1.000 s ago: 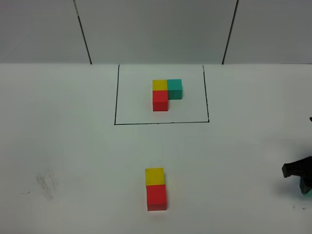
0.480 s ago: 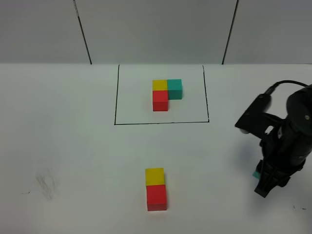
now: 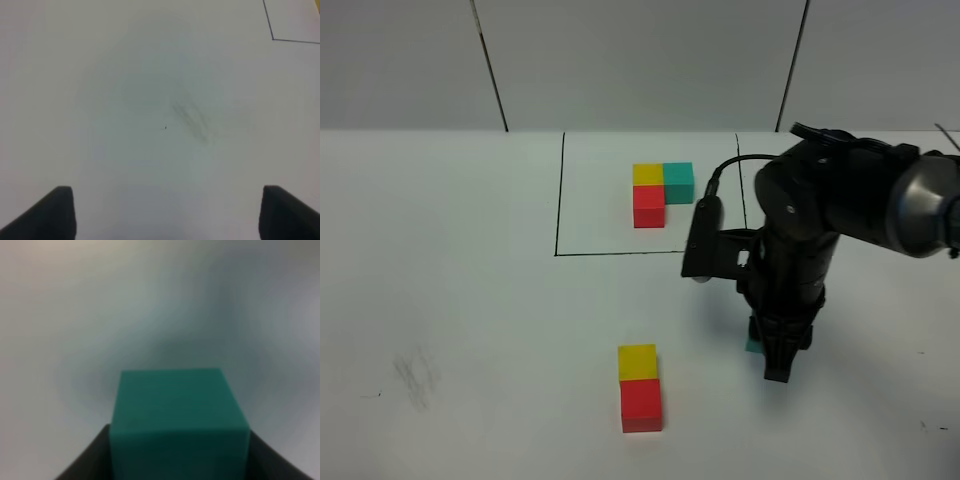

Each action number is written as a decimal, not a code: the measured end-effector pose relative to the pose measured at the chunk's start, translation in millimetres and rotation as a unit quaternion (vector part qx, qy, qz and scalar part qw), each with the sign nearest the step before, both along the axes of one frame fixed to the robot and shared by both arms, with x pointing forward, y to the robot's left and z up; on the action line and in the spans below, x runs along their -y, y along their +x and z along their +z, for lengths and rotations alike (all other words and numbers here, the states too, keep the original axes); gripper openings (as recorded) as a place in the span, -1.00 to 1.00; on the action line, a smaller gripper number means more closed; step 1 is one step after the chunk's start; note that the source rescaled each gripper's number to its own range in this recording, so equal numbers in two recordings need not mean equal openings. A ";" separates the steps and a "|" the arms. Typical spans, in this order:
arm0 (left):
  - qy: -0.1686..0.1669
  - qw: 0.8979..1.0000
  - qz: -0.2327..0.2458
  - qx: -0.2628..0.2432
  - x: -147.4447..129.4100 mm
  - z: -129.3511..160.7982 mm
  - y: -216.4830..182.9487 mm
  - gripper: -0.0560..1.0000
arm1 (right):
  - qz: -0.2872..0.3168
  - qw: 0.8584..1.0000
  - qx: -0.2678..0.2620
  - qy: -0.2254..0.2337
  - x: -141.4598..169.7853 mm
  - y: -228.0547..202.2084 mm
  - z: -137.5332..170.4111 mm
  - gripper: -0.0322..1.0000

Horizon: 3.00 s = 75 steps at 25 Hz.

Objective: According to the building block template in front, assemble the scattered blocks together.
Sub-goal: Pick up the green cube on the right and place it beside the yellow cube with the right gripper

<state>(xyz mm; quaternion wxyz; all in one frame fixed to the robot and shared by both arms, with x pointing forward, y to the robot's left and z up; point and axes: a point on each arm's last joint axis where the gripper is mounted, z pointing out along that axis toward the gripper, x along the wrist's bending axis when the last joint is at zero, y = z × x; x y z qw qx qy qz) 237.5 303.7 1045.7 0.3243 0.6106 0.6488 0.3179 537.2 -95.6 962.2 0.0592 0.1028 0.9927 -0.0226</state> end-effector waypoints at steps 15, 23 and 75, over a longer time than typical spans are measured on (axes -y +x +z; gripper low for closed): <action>0.000 1.000 0.000 0.000 0.0 0.0 0.0 0.54 | 0.100 0.995 0.013 -0.002 -56.4 -10.9 -18.8 -0.54; 0.000 1.000 0.000 0.000 0.0 0.0 0.0 0.54 | 0.154 0.988 0.018 0.011 -65.5 -15.1 -18.7 -0.54; 0.000 1.000 0.000 0.000 0.0 0.0 0.0 0.54 | 0.149 0.989 0.008 0.022 -75.5 -16.9 -38.1 -0.55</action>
